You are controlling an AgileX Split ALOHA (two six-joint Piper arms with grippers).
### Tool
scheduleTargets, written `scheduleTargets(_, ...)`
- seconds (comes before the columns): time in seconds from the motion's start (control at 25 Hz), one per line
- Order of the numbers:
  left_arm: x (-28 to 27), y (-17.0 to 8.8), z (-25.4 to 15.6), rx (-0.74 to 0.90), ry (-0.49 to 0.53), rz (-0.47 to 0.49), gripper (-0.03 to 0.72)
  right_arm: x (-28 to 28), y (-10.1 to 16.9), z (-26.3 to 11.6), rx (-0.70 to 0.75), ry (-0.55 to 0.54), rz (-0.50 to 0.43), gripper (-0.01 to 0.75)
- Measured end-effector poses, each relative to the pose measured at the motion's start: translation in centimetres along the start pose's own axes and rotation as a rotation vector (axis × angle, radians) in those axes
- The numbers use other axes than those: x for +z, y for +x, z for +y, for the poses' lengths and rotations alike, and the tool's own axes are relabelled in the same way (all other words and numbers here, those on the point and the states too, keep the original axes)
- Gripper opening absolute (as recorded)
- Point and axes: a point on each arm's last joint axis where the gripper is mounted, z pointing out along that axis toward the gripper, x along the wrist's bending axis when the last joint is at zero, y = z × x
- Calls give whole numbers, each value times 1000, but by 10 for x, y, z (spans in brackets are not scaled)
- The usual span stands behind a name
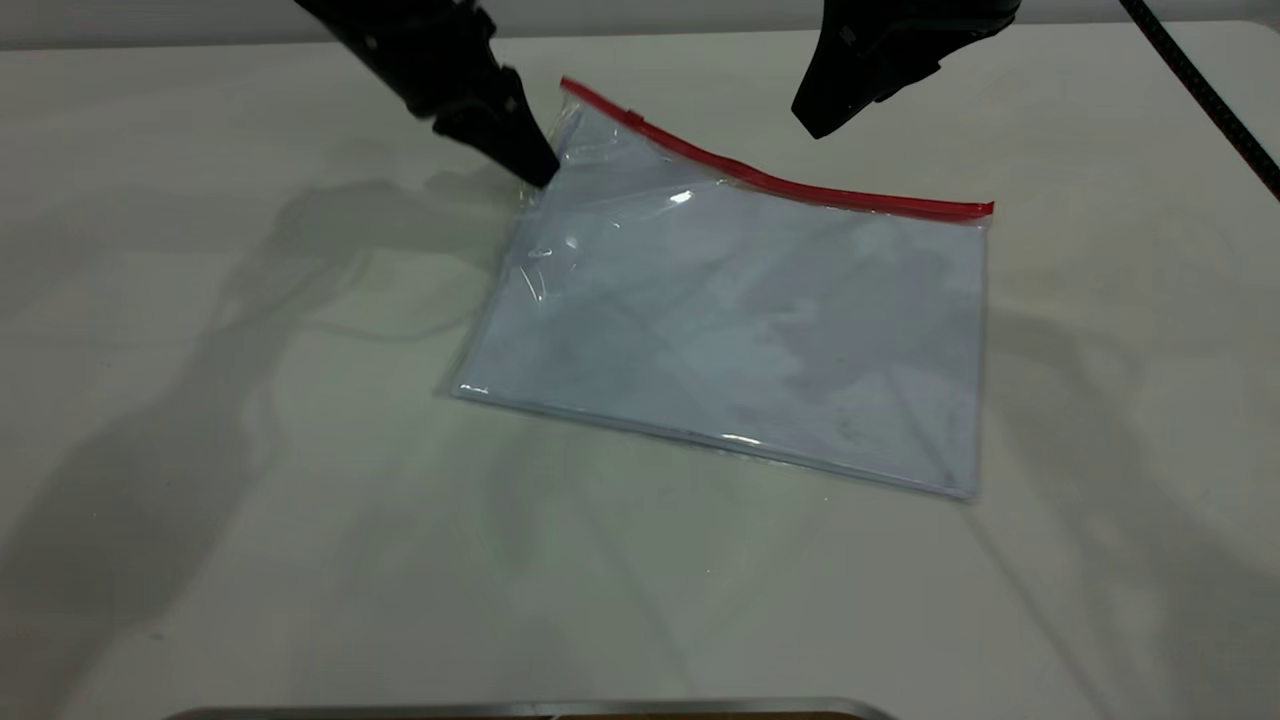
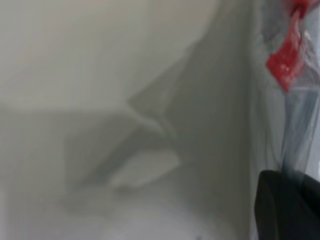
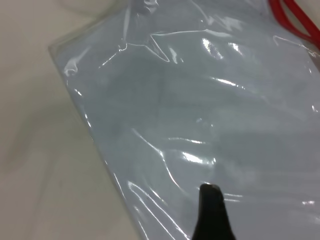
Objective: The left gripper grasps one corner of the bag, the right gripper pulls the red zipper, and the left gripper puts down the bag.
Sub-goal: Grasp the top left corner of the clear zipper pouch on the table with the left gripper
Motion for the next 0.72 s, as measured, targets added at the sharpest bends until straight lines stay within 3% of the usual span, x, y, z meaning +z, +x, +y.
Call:
scheduleTargets(0.2,15,6,-10,-44,9,-4,20,0,0,0,8,1,2,578)
scheduleTargets(0.36,16,6,-11,-47,9,-6,82,0,0,0,8,1,2,578)
scheduleTargets(0.52,17,6,-10,-64,-11,-12,235,0,0,0,9,1,2,578)
scheduleTargets(0.72,20,8,-6,-100,-66,1,481,0,0,0,9,1,2,578)
